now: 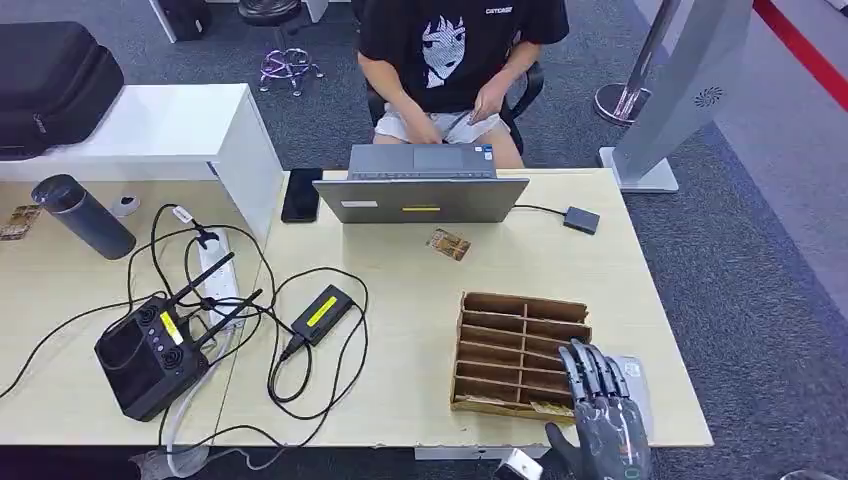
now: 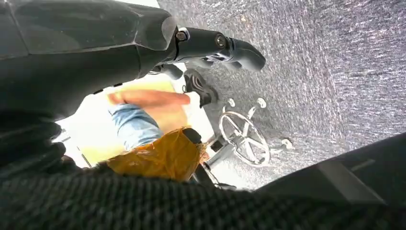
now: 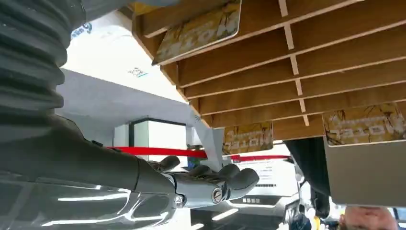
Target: Pass the card to the sensor for recognition and then transmit it.
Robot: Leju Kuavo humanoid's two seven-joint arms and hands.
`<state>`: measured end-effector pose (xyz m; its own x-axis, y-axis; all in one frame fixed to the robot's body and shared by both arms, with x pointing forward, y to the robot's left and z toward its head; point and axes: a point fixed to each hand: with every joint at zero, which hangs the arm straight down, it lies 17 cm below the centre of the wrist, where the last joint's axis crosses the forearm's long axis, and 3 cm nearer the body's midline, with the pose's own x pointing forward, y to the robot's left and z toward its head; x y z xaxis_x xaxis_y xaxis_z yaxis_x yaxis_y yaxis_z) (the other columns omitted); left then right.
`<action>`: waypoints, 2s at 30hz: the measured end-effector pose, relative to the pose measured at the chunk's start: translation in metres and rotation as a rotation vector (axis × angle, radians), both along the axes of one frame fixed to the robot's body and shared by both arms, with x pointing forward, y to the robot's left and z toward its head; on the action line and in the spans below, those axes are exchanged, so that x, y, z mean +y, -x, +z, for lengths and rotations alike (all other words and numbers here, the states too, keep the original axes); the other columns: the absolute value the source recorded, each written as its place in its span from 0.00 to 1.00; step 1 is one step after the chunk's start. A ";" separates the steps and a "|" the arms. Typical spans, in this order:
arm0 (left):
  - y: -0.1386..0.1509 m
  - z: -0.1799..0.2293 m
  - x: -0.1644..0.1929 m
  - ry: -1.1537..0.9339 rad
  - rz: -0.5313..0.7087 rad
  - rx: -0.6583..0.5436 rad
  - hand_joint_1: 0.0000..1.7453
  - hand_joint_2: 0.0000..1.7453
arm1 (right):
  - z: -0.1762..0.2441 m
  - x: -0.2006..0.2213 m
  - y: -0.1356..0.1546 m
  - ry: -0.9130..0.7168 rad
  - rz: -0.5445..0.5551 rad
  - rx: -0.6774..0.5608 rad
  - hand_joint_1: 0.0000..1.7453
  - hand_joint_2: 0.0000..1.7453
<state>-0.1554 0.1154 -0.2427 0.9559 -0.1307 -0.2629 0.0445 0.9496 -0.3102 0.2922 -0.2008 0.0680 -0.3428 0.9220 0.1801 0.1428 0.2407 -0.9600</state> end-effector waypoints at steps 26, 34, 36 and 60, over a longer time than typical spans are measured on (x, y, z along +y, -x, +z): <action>-0.001 -0.003 0.008 -0.001 -0.065 -0.019 0.00 1.00 | -0.012 0.005 -0.005 0.001 0.002 0.022 1.00 1.00; -0.002 -0.003 0.010 -0.008 -0.070 -0.022 0.00 1.00 | -0.007 0.007 -0.004 0.002 0.008 -0.007 1.00 1.00; -0.002 -0.004 0.011 -0.012 -0.082 -0.025 0.00 1.00 | -0.004 0.008 -0.003 0.005 0.012 -0.020 1.00 1.00; -0.006 -0.008 0.016 -0.042 -0.117 -0.053 0.00 1.00 | 0.093 0.003 -0.034 -0.109 0.025 -0.267 1.00 1.00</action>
<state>-0.1494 0.1317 -0.2505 0.9474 -0.2320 -0.2204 0.1709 0.9491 -0.2646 0.3258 -0.1977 0.1611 -0.4137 0.8929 0.1779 0.3800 0.3469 -0.8575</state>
